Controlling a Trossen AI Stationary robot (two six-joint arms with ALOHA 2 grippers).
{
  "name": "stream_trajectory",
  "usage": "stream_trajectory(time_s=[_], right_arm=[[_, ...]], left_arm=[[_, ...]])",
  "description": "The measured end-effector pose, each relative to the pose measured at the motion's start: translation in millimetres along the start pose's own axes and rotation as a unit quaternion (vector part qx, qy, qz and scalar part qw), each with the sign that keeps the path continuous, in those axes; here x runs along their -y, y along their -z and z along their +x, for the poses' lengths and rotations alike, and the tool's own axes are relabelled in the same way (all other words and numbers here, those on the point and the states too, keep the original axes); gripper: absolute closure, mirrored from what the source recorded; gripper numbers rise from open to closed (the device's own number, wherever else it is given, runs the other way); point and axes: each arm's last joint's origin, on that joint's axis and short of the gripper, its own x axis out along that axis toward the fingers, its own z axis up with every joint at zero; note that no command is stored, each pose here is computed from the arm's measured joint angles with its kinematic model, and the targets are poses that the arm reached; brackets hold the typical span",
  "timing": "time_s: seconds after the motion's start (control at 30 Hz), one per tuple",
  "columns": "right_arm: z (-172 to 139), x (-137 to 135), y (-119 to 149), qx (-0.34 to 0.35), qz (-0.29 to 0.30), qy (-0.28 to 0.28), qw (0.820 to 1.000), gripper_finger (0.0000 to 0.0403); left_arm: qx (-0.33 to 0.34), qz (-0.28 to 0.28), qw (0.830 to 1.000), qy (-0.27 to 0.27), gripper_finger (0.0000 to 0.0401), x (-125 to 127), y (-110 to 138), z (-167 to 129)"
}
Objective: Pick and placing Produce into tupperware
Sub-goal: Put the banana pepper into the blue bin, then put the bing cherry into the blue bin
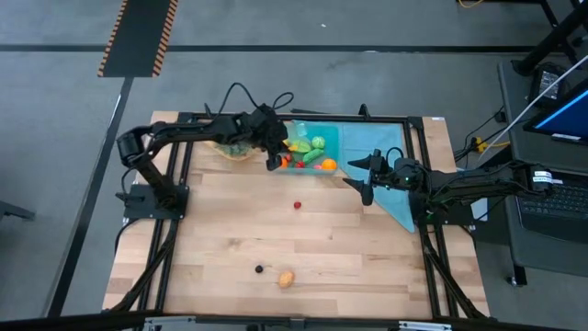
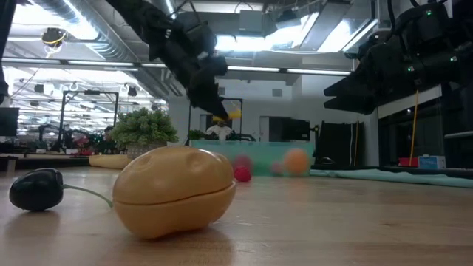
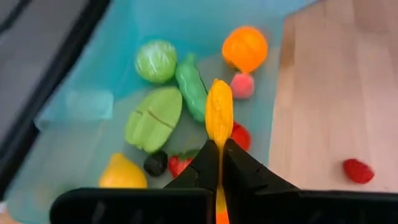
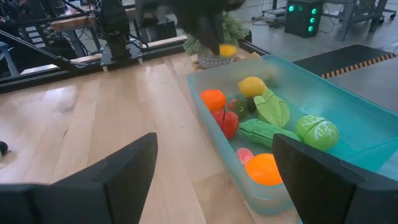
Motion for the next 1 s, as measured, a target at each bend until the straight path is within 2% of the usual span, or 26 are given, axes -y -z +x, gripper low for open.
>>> stream_trajectory(time_s=[0.23,0.5,1.0], right_arm=[[0,0,0,-0.001,0.000,0.000,1.000,0.0083],[0,0,0,-0.002,0.000,0.000,1.000,0.0083],[0,0,1,-0.004,-0.001,0.001,1.000,0.0083]], left_arm=[[-0.032,-0.007,0.999,0.006,0.0391,-4,13,32],[-0.052,-0.010,0.999,0.010,0.0391,-7,24,53],[-0.035,0.002,0.999,0.010,0.0321,-7,21,53]])
